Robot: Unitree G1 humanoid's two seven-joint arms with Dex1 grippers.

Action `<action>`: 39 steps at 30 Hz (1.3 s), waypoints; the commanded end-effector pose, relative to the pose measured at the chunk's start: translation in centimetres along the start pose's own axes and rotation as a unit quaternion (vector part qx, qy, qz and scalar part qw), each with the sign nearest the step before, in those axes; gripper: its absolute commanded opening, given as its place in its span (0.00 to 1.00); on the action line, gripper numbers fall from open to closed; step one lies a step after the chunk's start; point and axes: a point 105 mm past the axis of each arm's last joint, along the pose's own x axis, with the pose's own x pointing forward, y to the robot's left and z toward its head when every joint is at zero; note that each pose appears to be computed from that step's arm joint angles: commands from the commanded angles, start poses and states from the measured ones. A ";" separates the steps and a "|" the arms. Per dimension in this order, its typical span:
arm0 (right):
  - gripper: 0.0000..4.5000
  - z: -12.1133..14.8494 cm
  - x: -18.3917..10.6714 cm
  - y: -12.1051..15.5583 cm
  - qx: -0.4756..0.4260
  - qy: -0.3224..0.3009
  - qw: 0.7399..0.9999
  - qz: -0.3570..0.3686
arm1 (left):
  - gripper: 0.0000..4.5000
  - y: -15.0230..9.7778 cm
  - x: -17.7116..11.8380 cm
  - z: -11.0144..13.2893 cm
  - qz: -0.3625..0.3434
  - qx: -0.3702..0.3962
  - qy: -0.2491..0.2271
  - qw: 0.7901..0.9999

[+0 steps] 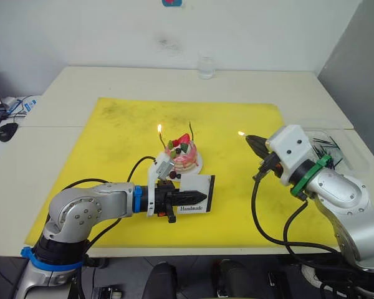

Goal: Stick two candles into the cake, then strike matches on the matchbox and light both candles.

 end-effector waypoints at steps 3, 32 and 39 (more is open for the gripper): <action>0.01 1.8 0.7 0.1 -0.014 -0.037 0.999 0.004 | 0.00 -0.4 -0.4 0.6 0.002 0.016 -0.014 1.000; 0.01 4.0 8.8 3.7 -0.048 -0.081 0.992 0.078 | 0.00 -0.7 -0.2 0.0 0.008 0.012 -0.018 1.000; 0.01 4.2 8.8 3.6 -0.047 -0.086 0.992 0.077 | 0.00 -0.7 -0.2 0.1 0.008 0.012 -0.019 1.000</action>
